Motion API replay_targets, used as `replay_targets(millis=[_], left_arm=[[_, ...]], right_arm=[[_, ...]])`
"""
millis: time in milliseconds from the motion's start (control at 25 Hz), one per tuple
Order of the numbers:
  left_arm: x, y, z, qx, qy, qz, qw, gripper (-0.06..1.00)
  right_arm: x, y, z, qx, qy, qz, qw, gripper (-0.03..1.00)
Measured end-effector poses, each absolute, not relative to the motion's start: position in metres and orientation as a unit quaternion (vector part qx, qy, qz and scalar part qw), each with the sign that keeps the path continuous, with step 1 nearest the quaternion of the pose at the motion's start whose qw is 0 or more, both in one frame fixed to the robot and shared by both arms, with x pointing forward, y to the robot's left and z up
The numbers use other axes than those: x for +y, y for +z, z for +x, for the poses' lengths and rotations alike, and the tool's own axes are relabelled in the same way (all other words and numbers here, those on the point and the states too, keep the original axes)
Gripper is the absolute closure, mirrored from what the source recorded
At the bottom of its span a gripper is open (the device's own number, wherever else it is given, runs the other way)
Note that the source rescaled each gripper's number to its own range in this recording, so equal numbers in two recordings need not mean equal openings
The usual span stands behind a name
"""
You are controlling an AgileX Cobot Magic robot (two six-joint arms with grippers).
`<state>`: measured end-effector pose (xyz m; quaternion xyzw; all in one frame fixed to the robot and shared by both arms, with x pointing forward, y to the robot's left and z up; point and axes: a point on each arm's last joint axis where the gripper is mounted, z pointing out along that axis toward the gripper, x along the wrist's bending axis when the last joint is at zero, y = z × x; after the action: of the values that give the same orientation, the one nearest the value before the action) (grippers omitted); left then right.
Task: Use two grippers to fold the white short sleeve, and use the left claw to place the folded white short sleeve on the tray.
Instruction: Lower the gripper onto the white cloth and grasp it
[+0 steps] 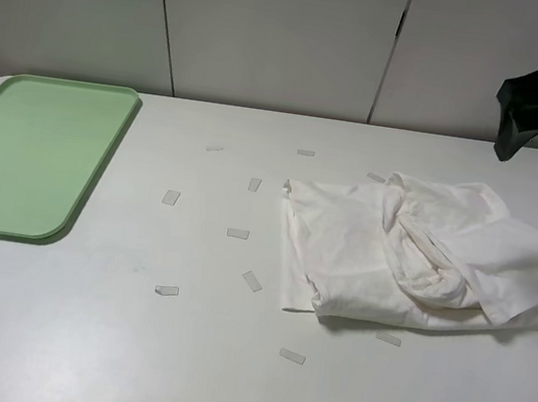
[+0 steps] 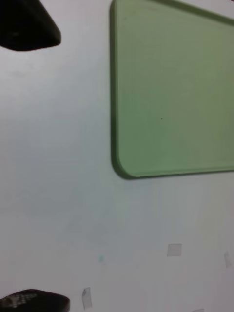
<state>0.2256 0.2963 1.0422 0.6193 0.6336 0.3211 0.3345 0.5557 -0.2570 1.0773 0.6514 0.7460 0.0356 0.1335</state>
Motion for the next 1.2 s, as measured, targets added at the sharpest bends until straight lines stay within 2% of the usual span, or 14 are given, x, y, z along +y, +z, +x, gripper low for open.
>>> replay_targets(millis=[360,840,1200], left_arm=[[0.296,1.042,0.226,0.634,0.321,0.619,0.334,-0.04],[0.296,1.042,0.226,0.634,0.321,0.619,0.334,-0.04],[0.296,1.042,0.226,0.634,0.321,0.619,0.334,-0.04]], right_arm=[[-0.258,1.134,0.502,0.734,0.138,0.646,0.156,-0.03],[-0.275,1.119,0.387,0.731,0.173,0.640,0.161,-0.03],[-0.290,1.107,0.304,0.708,0.250,0.622,0.221,-0.03]])
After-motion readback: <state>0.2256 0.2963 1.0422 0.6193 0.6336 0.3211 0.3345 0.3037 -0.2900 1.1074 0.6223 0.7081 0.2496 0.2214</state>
